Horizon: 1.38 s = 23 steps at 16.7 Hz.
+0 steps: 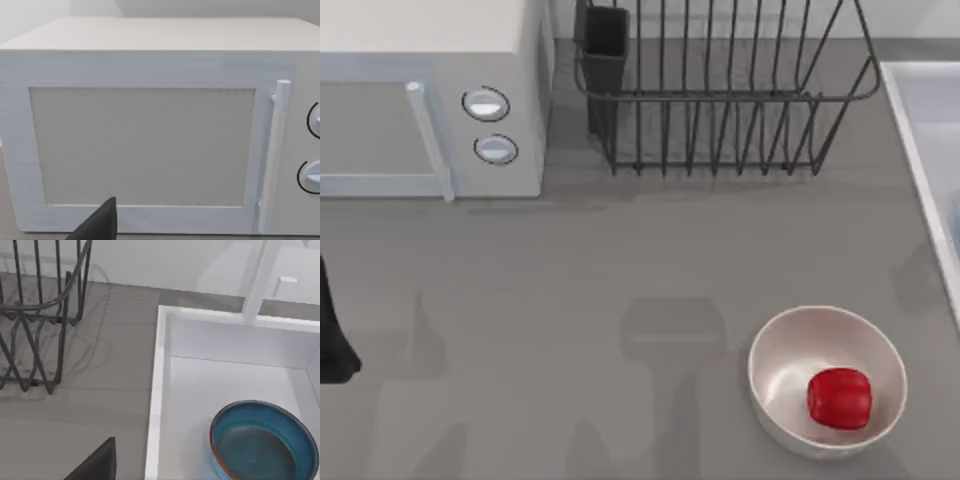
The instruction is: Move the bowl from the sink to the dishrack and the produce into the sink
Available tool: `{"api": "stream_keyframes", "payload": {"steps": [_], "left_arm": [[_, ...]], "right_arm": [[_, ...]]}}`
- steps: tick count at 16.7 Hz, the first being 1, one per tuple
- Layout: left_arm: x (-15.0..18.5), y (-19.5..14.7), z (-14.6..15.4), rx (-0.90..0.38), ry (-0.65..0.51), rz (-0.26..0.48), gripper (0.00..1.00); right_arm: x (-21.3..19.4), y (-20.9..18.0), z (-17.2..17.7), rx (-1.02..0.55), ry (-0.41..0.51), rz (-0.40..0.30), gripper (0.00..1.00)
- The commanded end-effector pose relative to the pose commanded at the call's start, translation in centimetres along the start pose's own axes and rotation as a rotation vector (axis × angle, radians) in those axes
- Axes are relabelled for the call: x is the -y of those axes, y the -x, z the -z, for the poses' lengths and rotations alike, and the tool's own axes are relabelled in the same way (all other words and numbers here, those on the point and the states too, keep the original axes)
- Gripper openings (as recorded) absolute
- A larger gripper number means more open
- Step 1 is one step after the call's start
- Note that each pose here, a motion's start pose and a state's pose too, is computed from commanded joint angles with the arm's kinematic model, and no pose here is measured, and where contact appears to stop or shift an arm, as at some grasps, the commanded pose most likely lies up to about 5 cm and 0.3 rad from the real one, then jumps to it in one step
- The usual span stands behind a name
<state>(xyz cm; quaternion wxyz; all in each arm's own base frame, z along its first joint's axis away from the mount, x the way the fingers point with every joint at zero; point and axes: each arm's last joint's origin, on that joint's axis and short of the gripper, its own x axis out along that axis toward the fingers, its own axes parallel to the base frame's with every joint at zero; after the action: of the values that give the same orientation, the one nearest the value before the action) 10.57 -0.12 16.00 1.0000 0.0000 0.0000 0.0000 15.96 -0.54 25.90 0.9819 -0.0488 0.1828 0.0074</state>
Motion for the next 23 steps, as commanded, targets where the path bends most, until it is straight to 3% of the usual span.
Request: {"api": "stream_keyframes", "payload": {"steps": [5, 8, 15, 23], "left_arm": [[0.0, 0.0, 0.0, 0.000, 0.000, 0.000, 1.00], [0.0, 0.0, 0.0, 0.000, 0.000, 0.000, 1.00], [0.0, 0.0, 0.0, 0.000, 0.000, 0.000, 1.00], [0.0, 0.0, 0.0, 0.000, 0.000, 0.000, 1.00]], "right_arm": [[3.2, -8.0, -6.9, -0.305, 0.043, 0.046, 1.00], [5.5, -14.2, -8.9, -0.478, 0.063, 0.037, 1.00], [11.3, -27.1, -6.3, -0.825, 0.038, -0.028, 1.00], [17.5, -32.1, -1.4, -1.026, -0.076, -0.005, 1.00]]}}
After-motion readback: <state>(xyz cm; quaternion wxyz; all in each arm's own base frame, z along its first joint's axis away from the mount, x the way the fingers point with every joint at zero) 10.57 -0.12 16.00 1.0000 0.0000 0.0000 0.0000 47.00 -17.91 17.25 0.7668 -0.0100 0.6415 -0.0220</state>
